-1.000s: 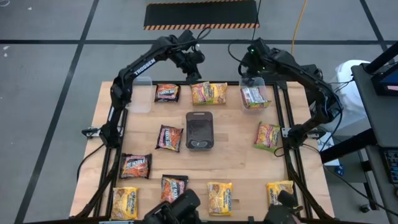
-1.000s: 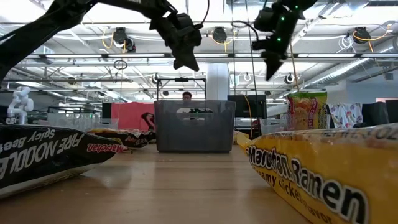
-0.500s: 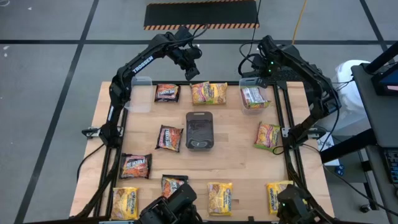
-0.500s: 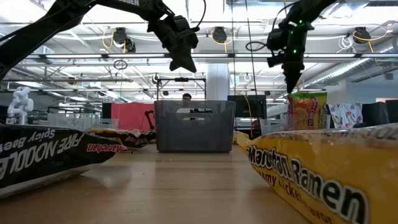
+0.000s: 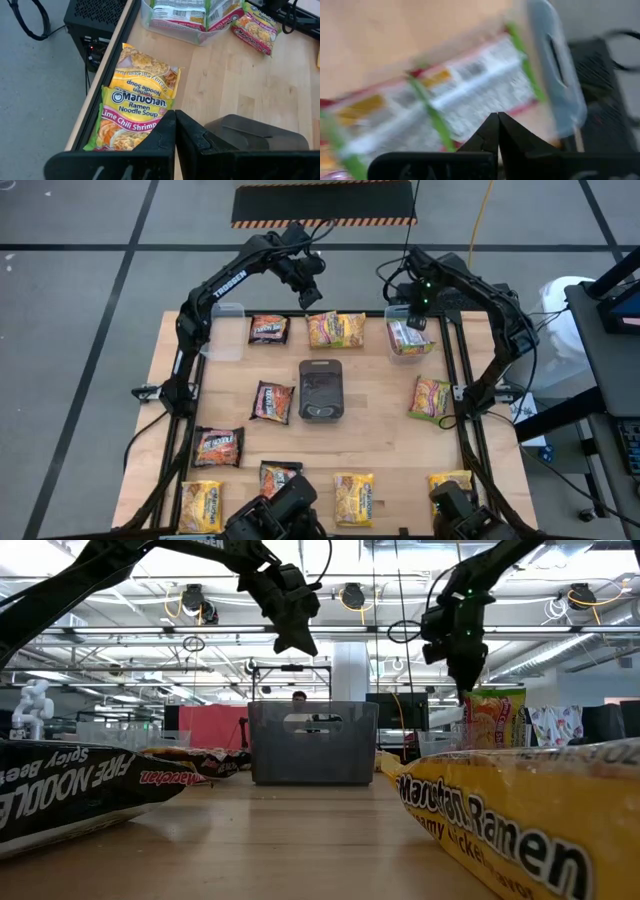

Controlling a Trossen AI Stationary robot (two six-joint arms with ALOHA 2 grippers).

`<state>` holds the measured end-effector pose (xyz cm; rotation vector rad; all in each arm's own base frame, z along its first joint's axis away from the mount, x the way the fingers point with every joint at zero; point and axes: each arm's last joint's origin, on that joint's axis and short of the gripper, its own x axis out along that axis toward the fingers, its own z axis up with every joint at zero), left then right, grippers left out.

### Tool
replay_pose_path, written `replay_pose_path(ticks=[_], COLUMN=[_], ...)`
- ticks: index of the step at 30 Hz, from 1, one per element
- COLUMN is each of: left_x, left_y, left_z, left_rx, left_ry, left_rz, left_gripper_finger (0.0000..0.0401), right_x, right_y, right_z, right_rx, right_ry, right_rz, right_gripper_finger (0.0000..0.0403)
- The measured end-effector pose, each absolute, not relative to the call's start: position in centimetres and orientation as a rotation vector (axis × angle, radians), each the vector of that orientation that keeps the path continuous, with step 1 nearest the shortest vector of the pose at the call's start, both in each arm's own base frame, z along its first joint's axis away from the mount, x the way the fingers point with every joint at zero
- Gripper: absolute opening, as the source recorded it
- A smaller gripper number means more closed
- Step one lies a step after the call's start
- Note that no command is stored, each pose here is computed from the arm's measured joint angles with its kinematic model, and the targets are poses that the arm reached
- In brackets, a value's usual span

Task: Sort Maruchan noodles
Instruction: Adjust the green noodle pack

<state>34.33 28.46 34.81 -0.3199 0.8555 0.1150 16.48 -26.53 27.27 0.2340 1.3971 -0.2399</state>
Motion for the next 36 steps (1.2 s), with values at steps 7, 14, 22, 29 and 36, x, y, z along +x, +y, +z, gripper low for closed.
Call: replay_pose_path(ticks=[7,14,22,29,36], left_x=[34.3,34.3,34.3,34.3,34.3], left_y=[28.5,28.5,28.5,28.5,28.5], left_z=[34.8,34.8,34.8,34.8,34.8], left_rx=[-0.314,-0.309,-0.305,-0.302,-0.303], left_ry=[0.856,0.856,0.857,0.857,0.857], left_rz=[0.112,0.110,0.108,0.107,0.107], left_gripper_finger=[0.0006,0.0006,0.0006,0.0006,0.0006], right_x=[16.9,17.7,18.6,19.2,20.3], right_y=[-26.4,-25.7,-24.6,-24.2,-23.6], right_z=[27.3,26.7,24.4,24.2,24.2], right_rx=[0.152,0.130,0.127,0.109,0.037], right_ry=[1.325,1.334,1.396,1.370,1.355], right_rz=[-0.099,-0.059,-0.069,-0.026,0.017], right_gripper_finger=[0.0000,0.0000,0.0000,0.0000,0.0000])
